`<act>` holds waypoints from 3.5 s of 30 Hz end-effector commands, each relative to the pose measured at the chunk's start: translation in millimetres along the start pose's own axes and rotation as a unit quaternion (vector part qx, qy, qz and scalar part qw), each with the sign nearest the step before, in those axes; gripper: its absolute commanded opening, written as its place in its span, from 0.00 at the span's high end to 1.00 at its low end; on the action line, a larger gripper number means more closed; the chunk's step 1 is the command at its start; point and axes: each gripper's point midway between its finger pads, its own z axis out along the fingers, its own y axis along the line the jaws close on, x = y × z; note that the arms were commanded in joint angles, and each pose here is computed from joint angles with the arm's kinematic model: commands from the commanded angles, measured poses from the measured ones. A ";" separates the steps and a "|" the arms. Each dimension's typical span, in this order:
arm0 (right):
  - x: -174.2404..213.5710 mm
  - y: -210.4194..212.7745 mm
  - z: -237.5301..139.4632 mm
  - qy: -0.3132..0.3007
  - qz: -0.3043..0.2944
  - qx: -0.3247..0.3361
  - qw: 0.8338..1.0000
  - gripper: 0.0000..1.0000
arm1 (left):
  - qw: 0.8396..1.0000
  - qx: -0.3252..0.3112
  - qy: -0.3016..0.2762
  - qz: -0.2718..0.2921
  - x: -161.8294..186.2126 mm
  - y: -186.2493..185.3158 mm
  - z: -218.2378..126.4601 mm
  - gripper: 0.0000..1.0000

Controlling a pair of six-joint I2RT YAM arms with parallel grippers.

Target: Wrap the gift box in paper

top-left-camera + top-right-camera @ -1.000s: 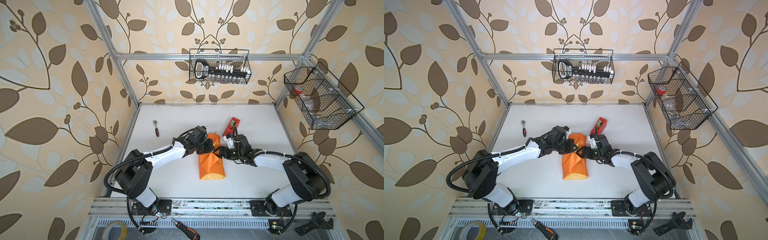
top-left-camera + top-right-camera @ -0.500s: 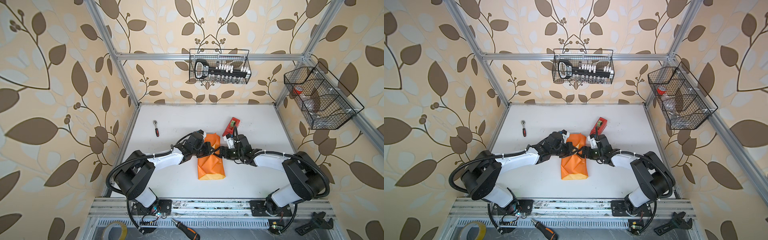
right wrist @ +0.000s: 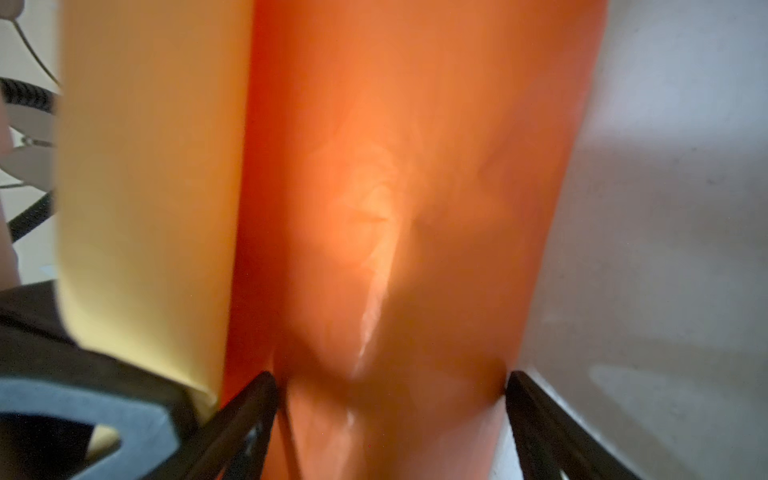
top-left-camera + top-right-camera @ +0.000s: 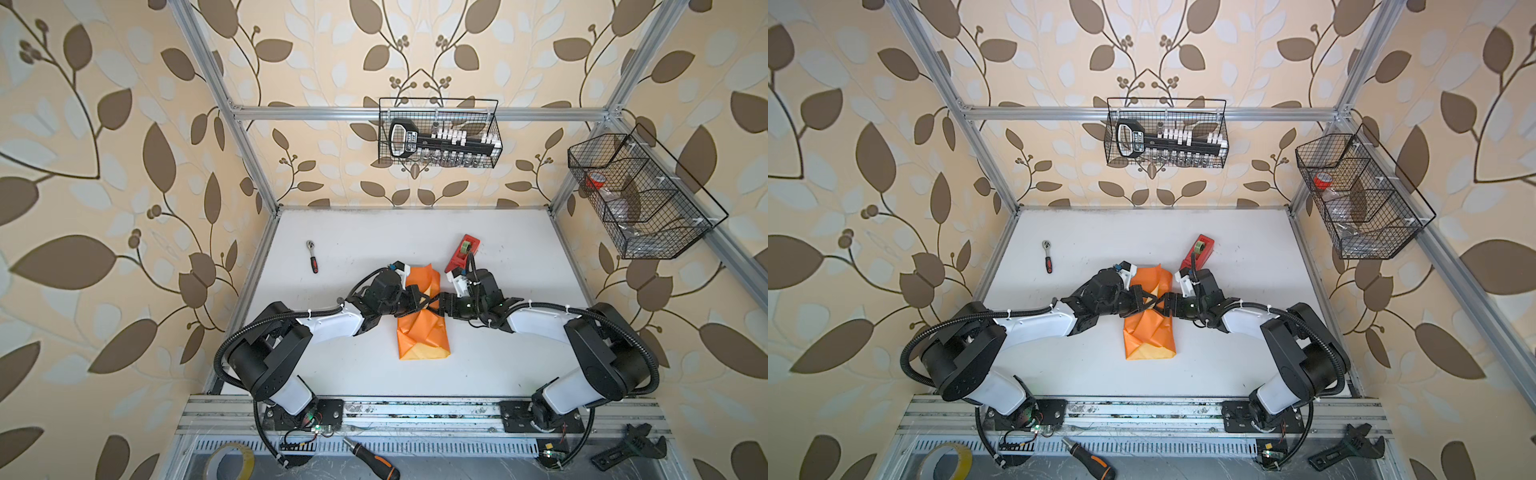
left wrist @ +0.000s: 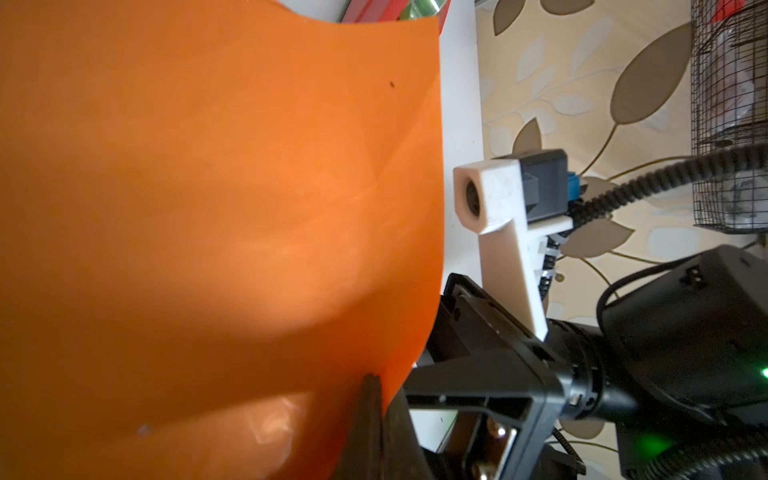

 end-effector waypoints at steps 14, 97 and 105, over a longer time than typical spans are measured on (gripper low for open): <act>54.6 -52.1 5.3 0.087 0.031 0.094 0.991 0.13 | 0.995 0.103 -0.018 -0.008 -3.6 -26.8 6.8 1.00; -22.5 2.3 -37.4 -0.003 -0.006 0.016 1.000 0.10 | 0.999 -0.012 0.022 -0.037 56.6 89.3 21.7 0.42; 14.2 -34.6 -25.6 0.033 0.013 0.056 0.998 0.13 | 1.000 0.003 0.016 -0.018 44.9 66.3 18.4 0.41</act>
